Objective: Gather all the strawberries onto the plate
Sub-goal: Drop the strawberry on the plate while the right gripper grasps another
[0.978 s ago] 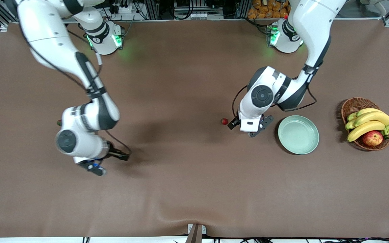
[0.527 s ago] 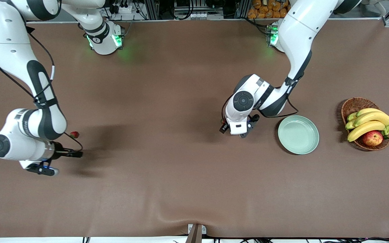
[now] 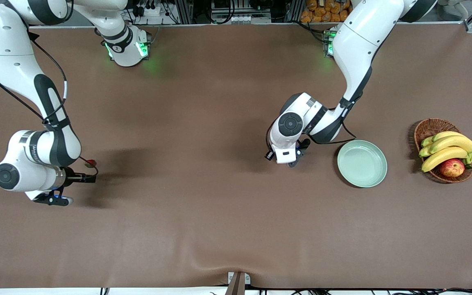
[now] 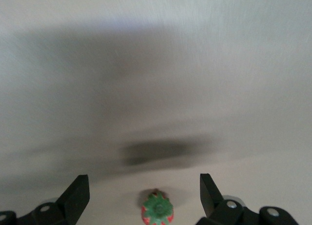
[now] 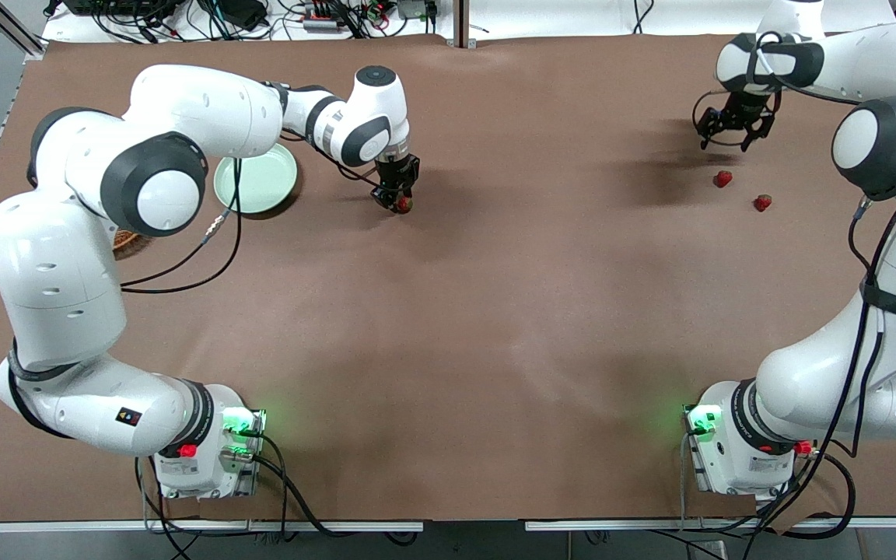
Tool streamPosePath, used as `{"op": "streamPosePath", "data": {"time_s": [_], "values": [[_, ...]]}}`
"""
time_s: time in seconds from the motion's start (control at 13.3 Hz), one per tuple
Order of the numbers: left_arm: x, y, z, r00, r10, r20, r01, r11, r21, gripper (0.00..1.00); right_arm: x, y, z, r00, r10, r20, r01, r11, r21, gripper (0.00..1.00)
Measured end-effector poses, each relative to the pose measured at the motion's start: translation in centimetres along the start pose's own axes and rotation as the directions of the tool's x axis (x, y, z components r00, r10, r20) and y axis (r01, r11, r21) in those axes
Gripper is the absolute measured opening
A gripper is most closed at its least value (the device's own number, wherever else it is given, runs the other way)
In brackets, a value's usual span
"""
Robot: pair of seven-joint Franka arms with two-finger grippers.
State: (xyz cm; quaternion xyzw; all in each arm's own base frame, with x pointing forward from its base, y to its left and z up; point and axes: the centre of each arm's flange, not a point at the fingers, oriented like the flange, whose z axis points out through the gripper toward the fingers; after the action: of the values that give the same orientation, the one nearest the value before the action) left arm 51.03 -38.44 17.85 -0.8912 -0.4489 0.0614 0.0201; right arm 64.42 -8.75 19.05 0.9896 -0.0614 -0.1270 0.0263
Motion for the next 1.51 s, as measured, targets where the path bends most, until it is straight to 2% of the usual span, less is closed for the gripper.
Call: {"op": "streamPosePath", "data": {"time_s": [0.15,0.38,0.53,0.75,0.83,0.98,1.13,1.2,1.35,1.51], "values": [[0.0,0.2,-0.2,1.0,0.0,-0.001,0.0,1.0,-0.006,0.31,-0.6,0.3,1.1,1.0,-0.012,0.024,0.013,1.0,-0.024,1.0],[2.2,0.5,-2.3,1.0,-0.004,-0.03,0.003,1.0,-0.025,0.31,-1.1,0.4,1.7,0.998,-0.017,0.06,0.019,0.999,-0.033,0.94],[4.6,-0.1,-4.9,0.997,0.05,-0.061,-0.051,0.999,-0.004,0.31,-1.6,0.4,2.0,0.995,-0.016,0.101,0.02,0.999,-0.035,0.76],[9.4,-1.5,-8.9,0.982,0.173,-0.077,-0.171,0.985,0.035,0.31,-1.7,0.4,2.1,0.994,-0.016,0.11,0.02,0.999,-0.036,0.4],[11.5,-2.3,-9.6,0.974,0.217,-0.072,-0.213,0.975,0.055,0.31,-1.7,0.4,2.1,0.994,-0.017,0.109,0.021,0.999,-0.035,0.32],[16.1,-3.9,-9.9,0.952,0.302,-0.048,-0.297,0.951,0.086,0.31,-1.5,0.0,1.9,0.995,-0.022,0.1,0.026,0.999,-0.033,0.31],[20.6,-5.9,-9.3,0.919,0.394,-0.03,-0.388,0.915,0.113,0.31,-1.0,-1.8,0.8,0.997,-0.043,0.062,0.044,0.999,-0.014,0.31],[23.1,-7.1,-9.0,0.901,0.434,-0.024,-0.427,0.895,0.128,0.31,-0.6,-3.9,-0.4,0.998,-0.048,0.037,0.047,0.999,0.027,0.31],[27.2,-9.3,-8.5,0.872,0.49,-0.007,-0.484,0.864,0.137,0.31,-0.5,-10.3,-2.8,1.0,-0.019,0.01,0.016,0.982,0.19,0.31],[29.7,-10.7,-7.6,0.854,0.521,-0.002,-0.517,0.847,0.12,0.31,-1.4,-18.9,-4.6,0.999,0.035,0.005,-0.035,0.933,0.359,0.31]]}}
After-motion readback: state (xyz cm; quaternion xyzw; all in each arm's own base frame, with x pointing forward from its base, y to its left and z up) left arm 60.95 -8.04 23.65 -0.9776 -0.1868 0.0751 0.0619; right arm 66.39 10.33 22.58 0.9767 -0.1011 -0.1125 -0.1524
